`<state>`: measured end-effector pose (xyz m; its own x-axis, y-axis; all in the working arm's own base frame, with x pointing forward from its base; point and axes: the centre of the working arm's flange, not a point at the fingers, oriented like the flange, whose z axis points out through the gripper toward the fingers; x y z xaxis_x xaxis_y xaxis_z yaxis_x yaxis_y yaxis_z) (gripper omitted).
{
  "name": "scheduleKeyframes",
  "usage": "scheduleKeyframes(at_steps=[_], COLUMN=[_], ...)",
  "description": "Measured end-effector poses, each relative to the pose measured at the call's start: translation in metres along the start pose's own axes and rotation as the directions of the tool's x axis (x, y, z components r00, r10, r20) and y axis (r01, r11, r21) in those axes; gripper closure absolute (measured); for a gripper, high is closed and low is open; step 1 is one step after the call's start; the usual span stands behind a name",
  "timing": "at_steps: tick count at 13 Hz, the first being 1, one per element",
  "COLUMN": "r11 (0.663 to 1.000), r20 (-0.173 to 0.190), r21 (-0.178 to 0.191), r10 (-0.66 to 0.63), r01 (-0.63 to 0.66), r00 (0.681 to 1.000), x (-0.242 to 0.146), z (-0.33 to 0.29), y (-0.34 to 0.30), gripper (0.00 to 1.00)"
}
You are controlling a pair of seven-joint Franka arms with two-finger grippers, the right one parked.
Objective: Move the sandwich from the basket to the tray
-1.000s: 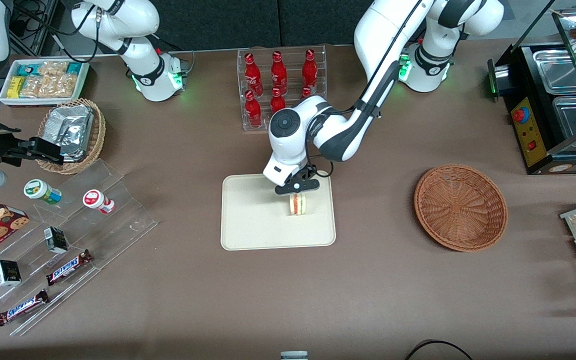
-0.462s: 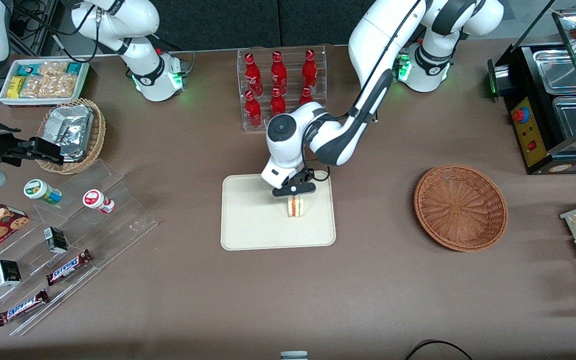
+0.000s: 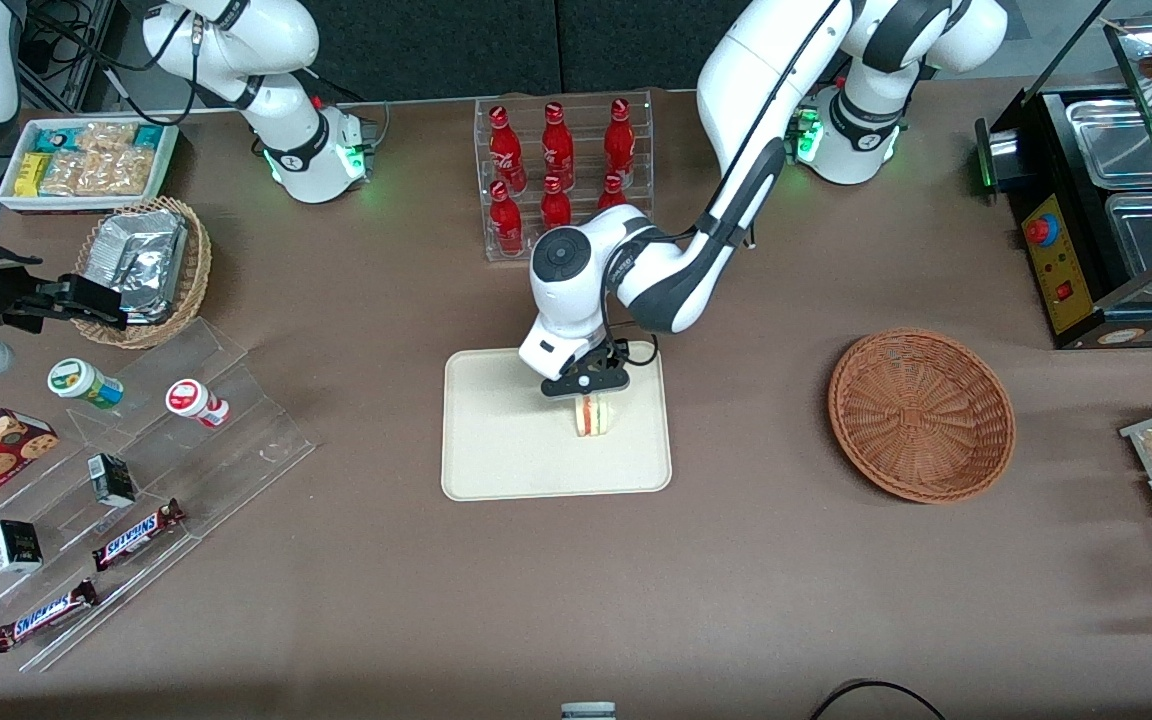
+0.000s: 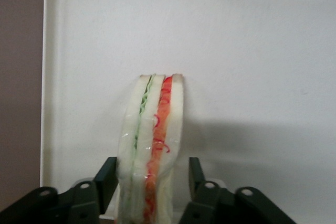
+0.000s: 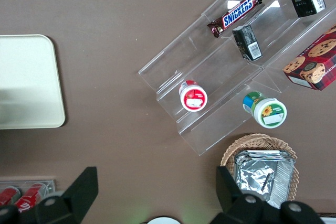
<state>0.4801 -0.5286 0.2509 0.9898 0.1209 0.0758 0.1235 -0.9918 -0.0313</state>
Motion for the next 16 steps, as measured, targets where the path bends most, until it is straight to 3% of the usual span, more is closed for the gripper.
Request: scheduleKeyframes(at_steps=[3,4,11,14,16], r11=[1.000,0.999,0.973,0.965,0.969], r20=[-0.013,-0.023,-0.081,-0.067,-0.040], r21=[0.001,-0.003,0.042,0.065,0.080], r10=[-0.019,-0.036,-0.224,-0.250,-0.232], r01=[0.019,0.036,0.227,0.254,0.234], r00=[1.000,0.999,0.971,0.966,0.972], x=[0.011,0.016,0.071,0.099,0.114], z=[-0.036,-0.057,-0.213,-0.255,-0.281], y=[-0.001,-0.003,-0.093,-0.147,-0.189], gripper=[0.03,0.00,0.00,0.00,0.00])
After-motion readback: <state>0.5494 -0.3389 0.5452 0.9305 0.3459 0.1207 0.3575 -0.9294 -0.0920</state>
